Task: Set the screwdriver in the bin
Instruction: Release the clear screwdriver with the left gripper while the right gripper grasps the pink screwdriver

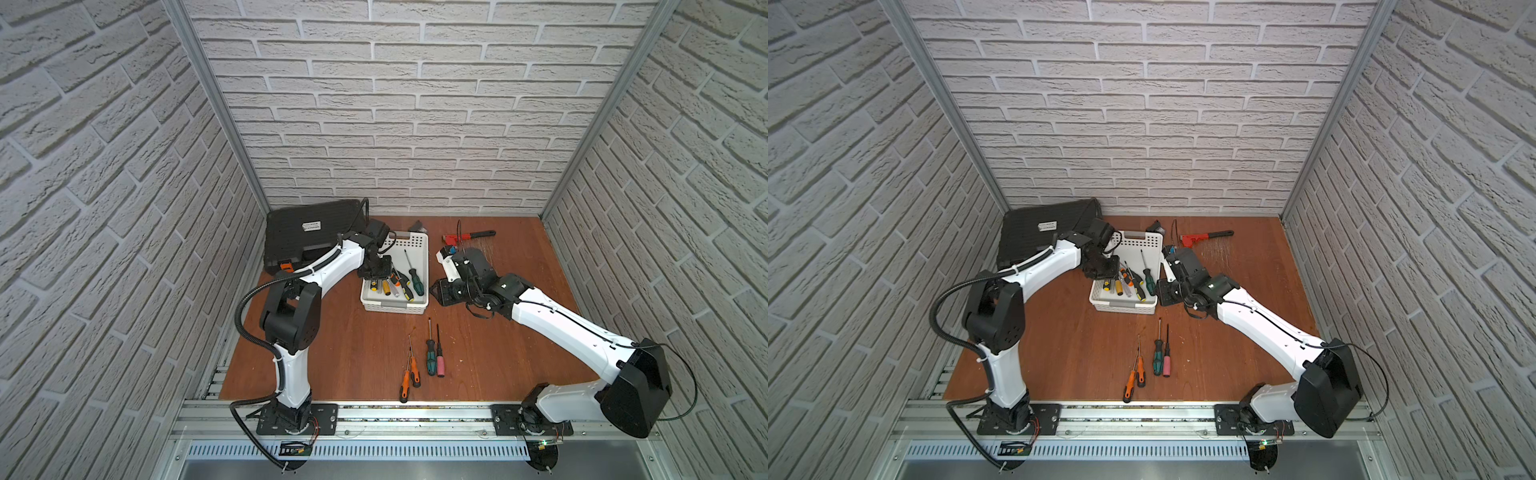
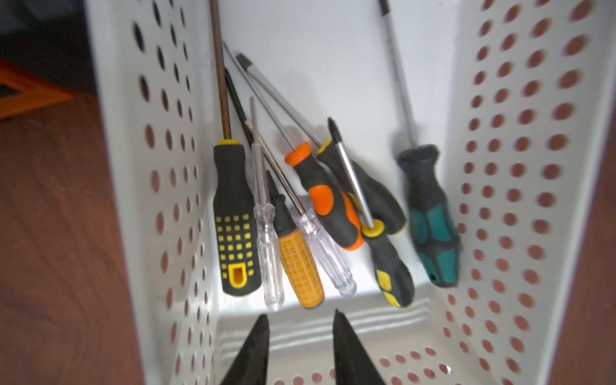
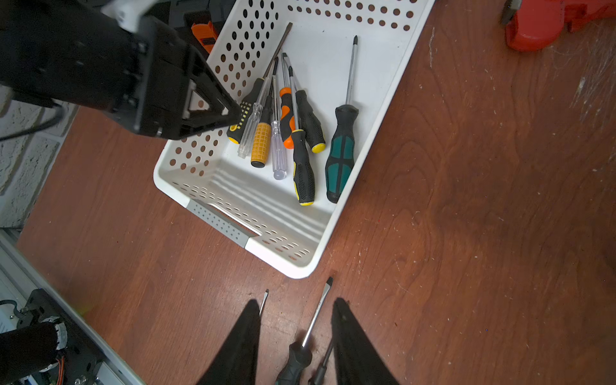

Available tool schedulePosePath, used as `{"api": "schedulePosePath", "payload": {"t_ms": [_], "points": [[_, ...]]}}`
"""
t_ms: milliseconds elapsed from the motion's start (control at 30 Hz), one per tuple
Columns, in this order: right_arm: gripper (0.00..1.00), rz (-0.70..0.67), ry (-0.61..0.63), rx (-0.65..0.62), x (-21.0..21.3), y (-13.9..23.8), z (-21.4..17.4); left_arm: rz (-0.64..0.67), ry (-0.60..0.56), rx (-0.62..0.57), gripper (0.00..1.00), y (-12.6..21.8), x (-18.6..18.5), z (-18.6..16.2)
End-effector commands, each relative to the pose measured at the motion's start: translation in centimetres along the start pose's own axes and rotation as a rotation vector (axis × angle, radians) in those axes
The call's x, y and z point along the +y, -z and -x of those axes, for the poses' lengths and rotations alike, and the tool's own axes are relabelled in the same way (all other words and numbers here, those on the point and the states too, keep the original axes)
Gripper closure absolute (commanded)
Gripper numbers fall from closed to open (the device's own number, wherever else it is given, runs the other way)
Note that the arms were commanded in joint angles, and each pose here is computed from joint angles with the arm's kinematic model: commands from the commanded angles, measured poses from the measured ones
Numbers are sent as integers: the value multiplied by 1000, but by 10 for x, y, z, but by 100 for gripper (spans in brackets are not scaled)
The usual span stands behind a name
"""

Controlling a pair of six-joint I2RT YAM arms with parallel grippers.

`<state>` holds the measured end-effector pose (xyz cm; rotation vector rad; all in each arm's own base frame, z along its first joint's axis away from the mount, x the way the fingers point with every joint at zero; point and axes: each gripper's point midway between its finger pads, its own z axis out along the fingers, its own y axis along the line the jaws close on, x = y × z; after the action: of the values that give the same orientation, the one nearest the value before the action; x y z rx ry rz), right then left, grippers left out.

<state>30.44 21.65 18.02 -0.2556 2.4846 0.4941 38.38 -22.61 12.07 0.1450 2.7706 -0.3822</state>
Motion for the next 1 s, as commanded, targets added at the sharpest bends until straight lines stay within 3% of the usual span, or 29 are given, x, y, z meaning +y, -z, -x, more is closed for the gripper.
{"api": "schedulePosePath", "payload": {"t_ms": [0, 200, 533, 700, 967], "points": [[62, -14, -55, -14, -5, 13, -11, -77, -38, -120, 65, 37, -19, 7], [59, -118, -130, 93, -29, 8, -80, -126, -160, -192, 60, 62, -45, -43], [55, -229, -117, 285, -17, -3, -169, -170, -186, -262, 54, 78, -56, -111], [55, -233, -135, 315, -11, -17, -180, -126, -177, -260, 53, 75, -40, -134], [56, -245, -108, 352, -6, -38, -185, -83, -177, -281, 53, 73, -26, -138]]}}
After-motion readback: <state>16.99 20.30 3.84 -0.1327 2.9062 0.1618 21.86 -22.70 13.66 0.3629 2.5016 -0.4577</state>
